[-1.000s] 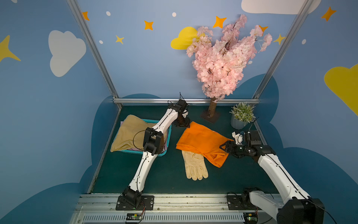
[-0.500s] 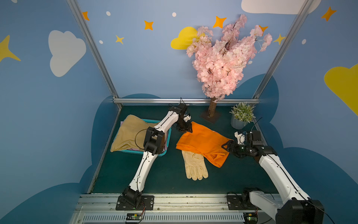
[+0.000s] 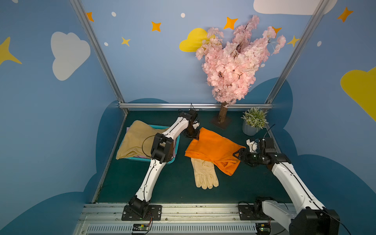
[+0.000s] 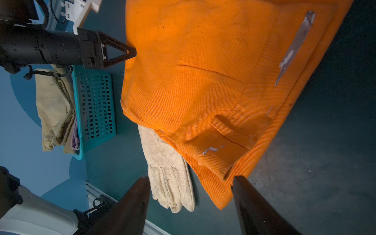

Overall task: Put the folded long pants in the basket
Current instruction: Pick up the long pant at the center of the board.

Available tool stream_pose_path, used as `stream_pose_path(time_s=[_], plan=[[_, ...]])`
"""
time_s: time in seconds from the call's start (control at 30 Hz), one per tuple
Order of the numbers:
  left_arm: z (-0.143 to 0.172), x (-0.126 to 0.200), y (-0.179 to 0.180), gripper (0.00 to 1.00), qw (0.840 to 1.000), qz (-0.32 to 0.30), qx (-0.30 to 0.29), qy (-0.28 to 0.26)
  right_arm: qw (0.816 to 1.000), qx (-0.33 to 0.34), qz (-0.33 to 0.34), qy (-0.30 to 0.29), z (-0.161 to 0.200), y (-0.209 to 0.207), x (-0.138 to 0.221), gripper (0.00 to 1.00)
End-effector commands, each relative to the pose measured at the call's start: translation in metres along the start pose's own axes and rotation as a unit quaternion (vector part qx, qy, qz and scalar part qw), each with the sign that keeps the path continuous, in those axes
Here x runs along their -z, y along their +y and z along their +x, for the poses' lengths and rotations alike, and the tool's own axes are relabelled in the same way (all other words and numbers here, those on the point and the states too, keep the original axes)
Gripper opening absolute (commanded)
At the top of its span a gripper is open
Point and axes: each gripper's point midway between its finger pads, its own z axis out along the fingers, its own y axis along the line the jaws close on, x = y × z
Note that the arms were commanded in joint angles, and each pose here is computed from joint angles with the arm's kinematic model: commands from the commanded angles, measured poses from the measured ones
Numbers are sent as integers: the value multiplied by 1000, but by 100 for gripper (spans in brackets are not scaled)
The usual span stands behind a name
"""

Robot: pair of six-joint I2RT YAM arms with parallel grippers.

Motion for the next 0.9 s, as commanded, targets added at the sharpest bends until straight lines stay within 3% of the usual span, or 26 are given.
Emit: stream_pose_path(time_s=[0.0,0.17,0.27,0.37,0.53,0.73,0.87], plan=[[33,-23,-6,41,997,42,17,69,1000,-3,1,5,4,-4,-1,69],[17,-7,6,18,999,3,27,36,999,-27,45,-7,-4,-24,-3,69],[6,9,20,3,999,-32,34,11,994,-79,80,-13,-6,-51,-6,71],[0,17,29,2,998,-39,43,-2,991,-117,66,-7,-9,-63,-18,74],[3,11,29,3,999,-27,44,8,991,-124,37,16,-20,-73,-44,78],[6,7,26,2,999,-17,48,14,979,-200,-25,18,-32,-86,-73,74],[4,10,25,2,999,-17,44,10,977,-210,-35,22,-35,-87,-81,68]])
